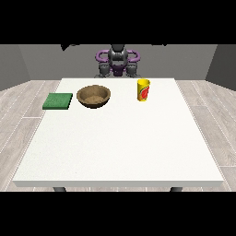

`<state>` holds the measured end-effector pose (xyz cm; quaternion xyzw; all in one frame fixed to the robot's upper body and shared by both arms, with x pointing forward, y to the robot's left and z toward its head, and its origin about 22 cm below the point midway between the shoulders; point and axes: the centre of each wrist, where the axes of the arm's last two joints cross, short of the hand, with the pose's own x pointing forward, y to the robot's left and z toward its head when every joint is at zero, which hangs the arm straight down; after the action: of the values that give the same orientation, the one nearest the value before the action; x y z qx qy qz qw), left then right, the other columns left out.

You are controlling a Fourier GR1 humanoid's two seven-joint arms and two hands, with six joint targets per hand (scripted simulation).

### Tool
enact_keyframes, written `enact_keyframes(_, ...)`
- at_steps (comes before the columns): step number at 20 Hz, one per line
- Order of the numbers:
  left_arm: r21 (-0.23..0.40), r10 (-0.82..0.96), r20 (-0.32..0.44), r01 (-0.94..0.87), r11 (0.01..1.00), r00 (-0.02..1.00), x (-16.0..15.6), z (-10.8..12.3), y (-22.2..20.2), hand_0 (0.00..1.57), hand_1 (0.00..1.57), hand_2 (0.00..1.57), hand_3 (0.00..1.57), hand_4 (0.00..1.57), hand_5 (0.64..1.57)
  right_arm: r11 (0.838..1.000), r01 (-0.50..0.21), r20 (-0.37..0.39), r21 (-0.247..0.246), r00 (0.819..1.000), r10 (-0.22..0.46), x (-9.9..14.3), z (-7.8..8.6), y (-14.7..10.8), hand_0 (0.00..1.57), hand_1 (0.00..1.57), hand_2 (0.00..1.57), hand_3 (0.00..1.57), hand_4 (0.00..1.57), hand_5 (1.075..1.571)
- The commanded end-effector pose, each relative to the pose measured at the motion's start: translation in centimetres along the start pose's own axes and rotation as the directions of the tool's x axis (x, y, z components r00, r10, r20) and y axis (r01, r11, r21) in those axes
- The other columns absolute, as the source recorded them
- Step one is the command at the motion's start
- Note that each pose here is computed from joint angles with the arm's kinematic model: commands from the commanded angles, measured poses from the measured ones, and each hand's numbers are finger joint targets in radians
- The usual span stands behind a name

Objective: Pick the cup and pour the ball into the bowl, then pick the bowl and place it on the pad

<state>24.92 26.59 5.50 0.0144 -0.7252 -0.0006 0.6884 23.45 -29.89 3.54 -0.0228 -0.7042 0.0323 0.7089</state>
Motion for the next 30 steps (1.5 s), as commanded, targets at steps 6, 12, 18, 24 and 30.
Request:
enact_keyframes(6,0.077,0.038,0.162,-0.051,0.996,0.986,1.4,-0.6,6.5,0.0,0.0,0.0,0.0,0.0,1.547,0.997,0.077,0.138,0.025,0.987,-0.079,2.0,0.2,-3.2,0.0,0.0,0.0,0.0,0.0,1.569)
enact_keyframes(12,0.035,0.045,0.202,-0.053,0.998,0.978,0.6,-1.9,4.9,0.0,0.0,0.0,0.0,0.0,1.528,0.998,0.065,0.164,0.009,0.984,-0.066,-1.5,0.0,-2.8,0.0,0.0,0.0,0.0,0.0,1.57)
enact_keyframes(18,0.049,0.035,0.307,-0.053,0.997,0.951,-5.1,-2.0,3.2,0.0,0.0,0.0,0.0,0.0,1.526,0.997,0.059,0.292,0.043,0.954,-0.069,-0.1,-1.8,-2.5,0.0,0.0,0.0,0.0,0.0,1.571)
enact_keyframes(24,0.071,0.01,0.293,-0.032,0.997,0.956,-8.4,-3.5,-0.3,0.0,0.0,0.0,0.0,0.0,1.517,0.998,0.057,0.304,0.041,0.95,-0.067,-0.3,-2.8,-4.0,0.0,0.0,0.0,0.0,0.0,1.571)
enact_keyframes(30,0.131,-0.007,0.37,-0.045,0.99,0.929,-10.4,-5.9,-0.6,0.0,0.0,0.0,0.0,0.0,1.517,0.993,0.055,0.348,0.105,0.933,-0.089,0.2,-3.4,-3.4,0.0,0.0,0.0,0.0,0.0,1.57)
